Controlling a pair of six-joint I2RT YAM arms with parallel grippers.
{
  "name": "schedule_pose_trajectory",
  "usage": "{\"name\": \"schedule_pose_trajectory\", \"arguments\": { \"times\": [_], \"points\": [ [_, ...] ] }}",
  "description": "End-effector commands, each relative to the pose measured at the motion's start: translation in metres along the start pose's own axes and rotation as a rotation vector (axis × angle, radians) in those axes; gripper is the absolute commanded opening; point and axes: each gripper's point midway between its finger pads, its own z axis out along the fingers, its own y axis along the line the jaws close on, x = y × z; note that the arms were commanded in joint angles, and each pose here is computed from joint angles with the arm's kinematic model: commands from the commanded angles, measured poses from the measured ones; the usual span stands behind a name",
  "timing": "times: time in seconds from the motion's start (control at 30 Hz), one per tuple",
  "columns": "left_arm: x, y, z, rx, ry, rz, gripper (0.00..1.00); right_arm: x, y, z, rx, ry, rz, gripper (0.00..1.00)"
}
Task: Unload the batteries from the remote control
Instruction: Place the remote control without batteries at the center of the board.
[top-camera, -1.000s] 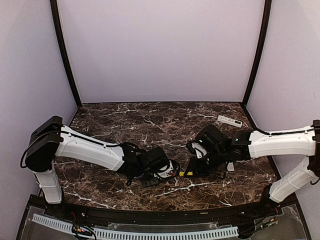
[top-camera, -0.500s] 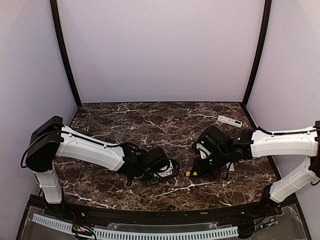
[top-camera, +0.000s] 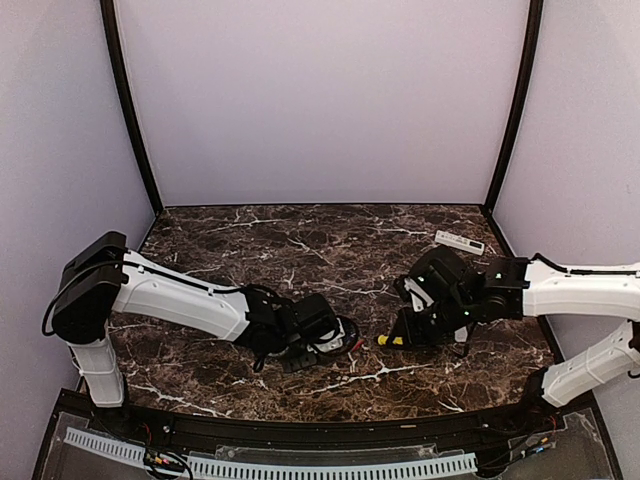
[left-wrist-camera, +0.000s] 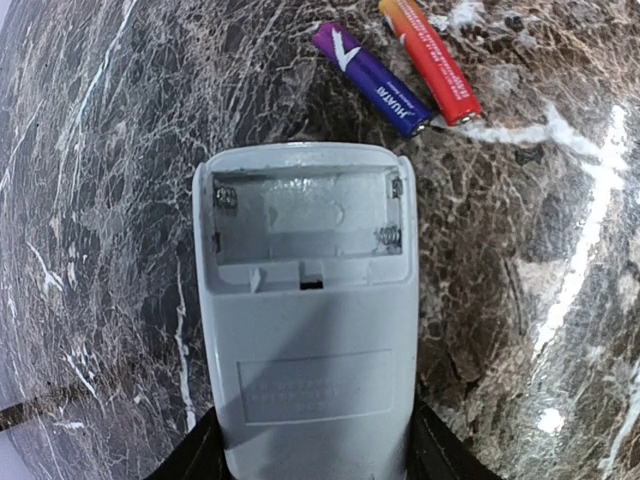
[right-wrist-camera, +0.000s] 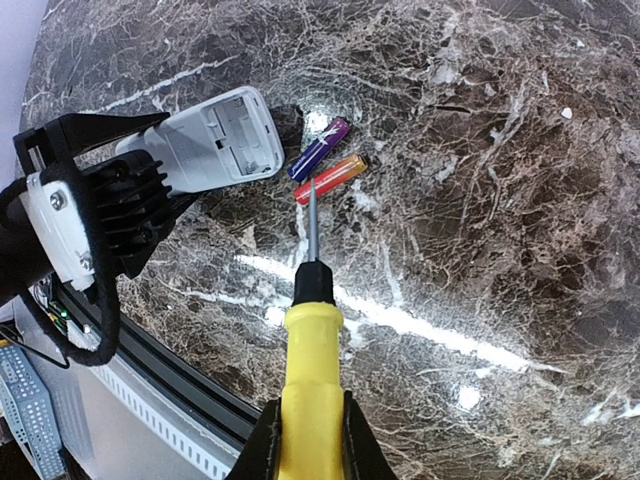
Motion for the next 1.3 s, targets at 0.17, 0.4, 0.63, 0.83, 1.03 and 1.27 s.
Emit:
{"name": "schedule_pose_trajectory", "arguments": {
  "times": [0.17,0.4,0.63,0.83,1.03,1.27],
  "points": [
    [0.002,0.041,-0.018,0.090,0.006,-0.265,0.37,-0.010,-0.012,-0.014,-0.012,-0.085,0.019,0.00],
    [-0.013,0.061,-0.043,0.251,-0.089,-0.561,0.39,-0.033,-0.038,-0.042,-0.035,-0.192,0.072,0.00],
    [-0.012,0.048,-0.036,0.333,-0.066,-0.784,0.39,-0.061,-0.052,-0.042,-0.089,-0.330,0.106,0.00],
    [-0.020,0.054,-0.027,0.347,-0.081,-0.961,0.42,-0.088,-0.050,-0.032,-0.153,-0.479,0.152,0.00],
    [-0.017,0.057,-0.016,0.314,-0.066,-1.018,0.43,-0.087,-0.060,-0.007,-0.142,-0.471,0.172,0.00],
    [-0.003,0.050,0.006,0.274,0.011,-1.000,0.45,-0.079,-0.072,0.012,-0.104,-0.437,0.175,0.00]
  ]
}}
